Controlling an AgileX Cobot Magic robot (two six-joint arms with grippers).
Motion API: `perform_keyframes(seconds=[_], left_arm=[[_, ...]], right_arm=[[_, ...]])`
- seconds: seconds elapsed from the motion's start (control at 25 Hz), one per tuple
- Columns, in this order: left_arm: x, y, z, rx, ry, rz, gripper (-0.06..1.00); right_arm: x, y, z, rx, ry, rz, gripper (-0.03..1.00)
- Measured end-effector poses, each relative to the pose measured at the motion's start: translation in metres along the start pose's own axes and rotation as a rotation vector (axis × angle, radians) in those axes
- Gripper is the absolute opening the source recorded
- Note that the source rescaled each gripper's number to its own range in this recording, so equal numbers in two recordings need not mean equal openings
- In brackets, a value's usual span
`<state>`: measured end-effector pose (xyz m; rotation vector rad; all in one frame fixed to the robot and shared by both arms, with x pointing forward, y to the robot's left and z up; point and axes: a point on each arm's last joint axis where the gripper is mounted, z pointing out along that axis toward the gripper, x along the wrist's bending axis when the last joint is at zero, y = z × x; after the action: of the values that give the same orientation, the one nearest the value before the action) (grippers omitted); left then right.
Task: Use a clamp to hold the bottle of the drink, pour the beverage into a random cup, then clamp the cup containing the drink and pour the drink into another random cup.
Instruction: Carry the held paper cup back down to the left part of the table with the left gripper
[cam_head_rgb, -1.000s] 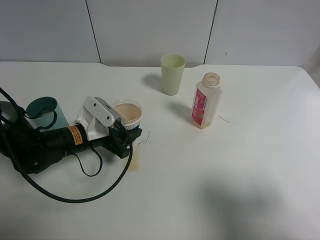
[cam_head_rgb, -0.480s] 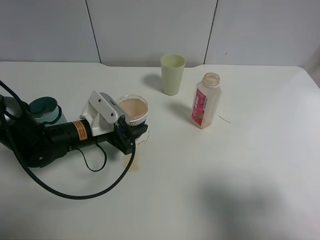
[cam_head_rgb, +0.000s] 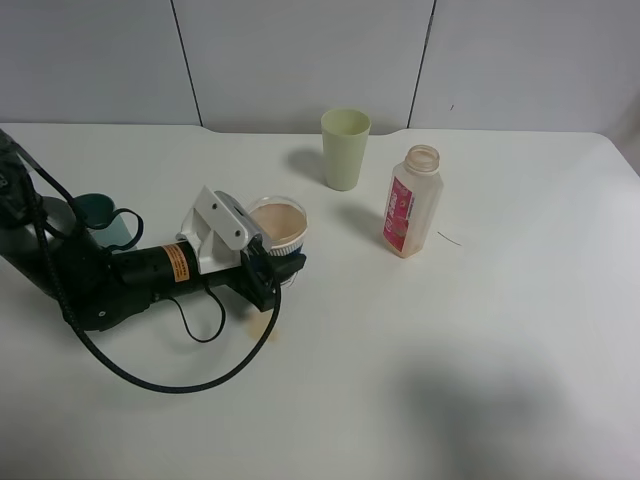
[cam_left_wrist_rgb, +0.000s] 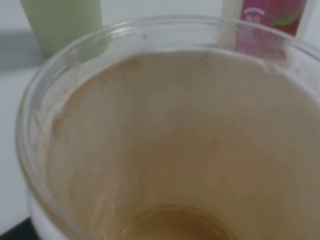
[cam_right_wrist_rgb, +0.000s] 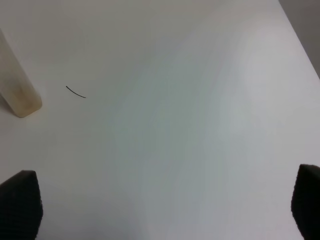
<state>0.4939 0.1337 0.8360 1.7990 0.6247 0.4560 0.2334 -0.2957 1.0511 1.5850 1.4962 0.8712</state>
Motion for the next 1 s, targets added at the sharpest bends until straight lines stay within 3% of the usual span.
perform_keyframes(seconds=[0.8, 0.88, 0.92, 0.96, 1.0], left_arm=[[0.0018, -0.0001, 0.0049, -0.013, -0.003, -0.037, 0.03], [0.0017, -0.0001, 0.0049, -0.013, -0.004, -0.036, 0.16], [0.0018, -0.0001, 0.0049, -0.013, -0.003, -0.037, 0.47], [0.0018, -0.0001, 0.0049, -0.013, -0.003, -0.037, 0.6], [0.0018, -0.0001, 0.0049, -0.013, -0.003, -0.037, 0.6]], right_arm=[[0.0, 0.0, 0.0, 0.0, 0.0, 0.0, 1.0], [0.0, 0.0, 0.0, 0.0, 0.0, 0.0, 1.0], [0.0, 0.0, 0.0, 0.0, 0.0, 0.0, 1.0], [0.0, 0.0, 0.0, 0.0, 0.0, 0.0, 1.0], [0.0, 0.0, 0.0, 0.0, 0.0, 0.0, 1.0]])
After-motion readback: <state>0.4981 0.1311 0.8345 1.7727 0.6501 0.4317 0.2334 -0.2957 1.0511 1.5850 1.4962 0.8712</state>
